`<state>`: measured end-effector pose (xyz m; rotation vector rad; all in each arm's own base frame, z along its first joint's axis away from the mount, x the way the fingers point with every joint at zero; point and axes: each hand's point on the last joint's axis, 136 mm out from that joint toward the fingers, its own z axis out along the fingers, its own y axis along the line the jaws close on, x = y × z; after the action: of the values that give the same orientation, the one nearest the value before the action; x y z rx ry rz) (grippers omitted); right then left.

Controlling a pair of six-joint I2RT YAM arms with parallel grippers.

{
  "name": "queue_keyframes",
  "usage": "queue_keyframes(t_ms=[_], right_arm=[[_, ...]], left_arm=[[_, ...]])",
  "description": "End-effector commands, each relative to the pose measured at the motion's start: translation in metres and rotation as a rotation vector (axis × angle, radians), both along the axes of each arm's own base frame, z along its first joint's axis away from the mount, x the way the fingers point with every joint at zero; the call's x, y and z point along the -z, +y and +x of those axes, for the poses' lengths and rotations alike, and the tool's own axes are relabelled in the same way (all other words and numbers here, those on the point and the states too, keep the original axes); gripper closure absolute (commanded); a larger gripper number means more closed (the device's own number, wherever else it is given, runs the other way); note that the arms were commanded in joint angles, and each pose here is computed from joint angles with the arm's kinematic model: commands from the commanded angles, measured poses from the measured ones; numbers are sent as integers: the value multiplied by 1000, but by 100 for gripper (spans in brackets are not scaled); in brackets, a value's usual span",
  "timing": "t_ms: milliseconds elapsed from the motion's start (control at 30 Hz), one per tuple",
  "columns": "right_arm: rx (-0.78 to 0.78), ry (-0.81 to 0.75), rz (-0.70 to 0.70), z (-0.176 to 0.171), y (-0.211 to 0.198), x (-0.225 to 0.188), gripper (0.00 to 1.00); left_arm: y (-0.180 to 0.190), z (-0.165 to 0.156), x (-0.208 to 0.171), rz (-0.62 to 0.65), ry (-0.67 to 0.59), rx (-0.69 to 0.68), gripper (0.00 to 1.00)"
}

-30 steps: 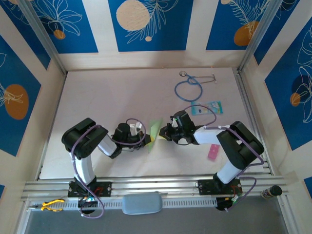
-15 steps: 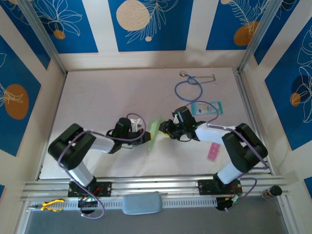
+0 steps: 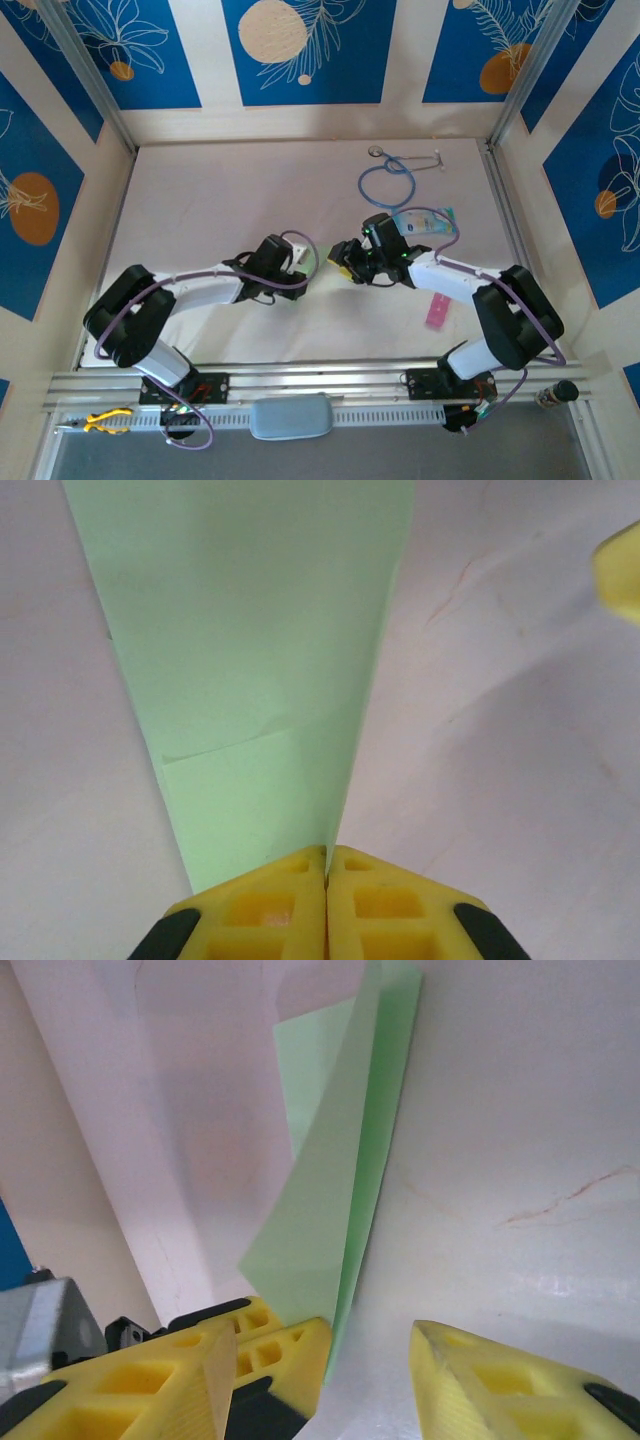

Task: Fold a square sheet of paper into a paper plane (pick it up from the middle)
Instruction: Fold the wing for the fifth time at the center of the table.

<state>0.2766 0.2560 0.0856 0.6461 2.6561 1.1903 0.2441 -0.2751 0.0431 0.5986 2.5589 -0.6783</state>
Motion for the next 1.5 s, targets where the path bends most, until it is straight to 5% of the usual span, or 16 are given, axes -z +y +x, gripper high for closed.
queue_keyframes(t_ms=[0, 500, 700, 1067, 1467], right_arm=[[51, 78, 4, 0, -3, 4, 51], [-14, 177, 11, 14, 28, 15, 53], [-52, 204, 39, 13, 40, 22, 62], [-51, 194, 49, 12, 41, 20, 94], [-42, 186, 87, 13, 43, 17, 98]], left_arm=[[7, 1, 3, 120, -71, 50, 90], [4, -1, 2, 247, -216, 159, 89], [3, -1, -1, 266, -264, 185, 89], [7, -1, 4, 337, -305, 233, 80], [12, -4, 11, 425, -351, 250, 68]])
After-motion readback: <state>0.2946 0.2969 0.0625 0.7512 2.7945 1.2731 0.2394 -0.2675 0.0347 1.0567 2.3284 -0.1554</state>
